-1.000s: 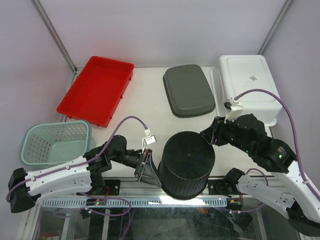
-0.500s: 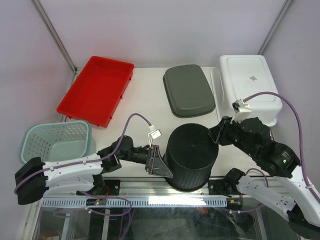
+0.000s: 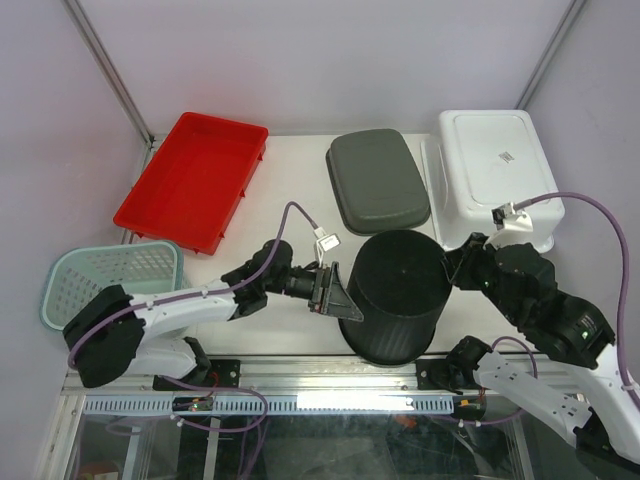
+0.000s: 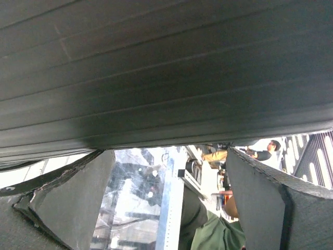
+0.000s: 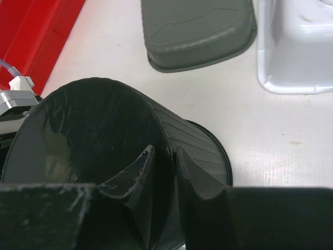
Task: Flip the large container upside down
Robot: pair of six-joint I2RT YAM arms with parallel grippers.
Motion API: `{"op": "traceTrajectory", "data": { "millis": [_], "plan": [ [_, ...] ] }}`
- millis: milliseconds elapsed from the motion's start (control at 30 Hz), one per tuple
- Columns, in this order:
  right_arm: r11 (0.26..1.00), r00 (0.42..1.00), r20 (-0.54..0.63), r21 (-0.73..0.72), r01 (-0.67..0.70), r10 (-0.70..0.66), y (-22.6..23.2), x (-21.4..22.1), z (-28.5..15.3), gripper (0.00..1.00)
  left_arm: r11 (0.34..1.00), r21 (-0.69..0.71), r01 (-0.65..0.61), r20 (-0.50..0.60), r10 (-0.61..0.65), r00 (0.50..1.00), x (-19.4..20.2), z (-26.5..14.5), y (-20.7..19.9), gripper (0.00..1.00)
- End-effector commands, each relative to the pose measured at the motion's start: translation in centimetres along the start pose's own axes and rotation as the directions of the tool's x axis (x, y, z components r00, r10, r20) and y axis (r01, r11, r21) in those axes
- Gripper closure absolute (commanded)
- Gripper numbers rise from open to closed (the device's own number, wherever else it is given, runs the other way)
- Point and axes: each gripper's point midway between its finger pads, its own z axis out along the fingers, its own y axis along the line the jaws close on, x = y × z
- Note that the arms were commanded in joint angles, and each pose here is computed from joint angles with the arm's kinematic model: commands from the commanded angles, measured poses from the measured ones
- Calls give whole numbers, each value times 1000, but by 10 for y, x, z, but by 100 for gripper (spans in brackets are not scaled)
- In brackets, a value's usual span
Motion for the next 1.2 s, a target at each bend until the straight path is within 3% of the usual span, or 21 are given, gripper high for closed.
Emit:
{"op": "traceTrajectory", "data": {
  "millis": [0, 233, 400, 600, 767, 1167],
  "plan": [
    [997, 994, -102, -67, -46, 39, 11, 18, -13, 78, 980, 26, -198, 138, 193, 971, -62, 25, -15, 4],
    [990, 993, -37, 88, -107, 111, -26, 11, -32, 79, 979, 70, -194, 55, 190, 980, -77, 72, 0, 5],
    [983, 987, 43, 95, -156, 153, -37, -6, -54, 72, 969, 130, -209, -6, 211, 977, -77, 101, -10, 6],
    [980, 992, 37, 155, -122, 118, -44, -13, -58, 41, 962, 74, -262, 9, 262, 965, -84, 94, -18, 5],
    [974, 992, 77, 197, -109, 95, -48, -29, -58, 26, 964, 13, -267, 14, 267, 964, -80, 84, -13, 4],
    [930, 958, 247, 297, -219, 146, -85, -62, -102, 16, 969, -35, -244, 30, 245, 969, -81, 73, -3, 3]
  ]
}}
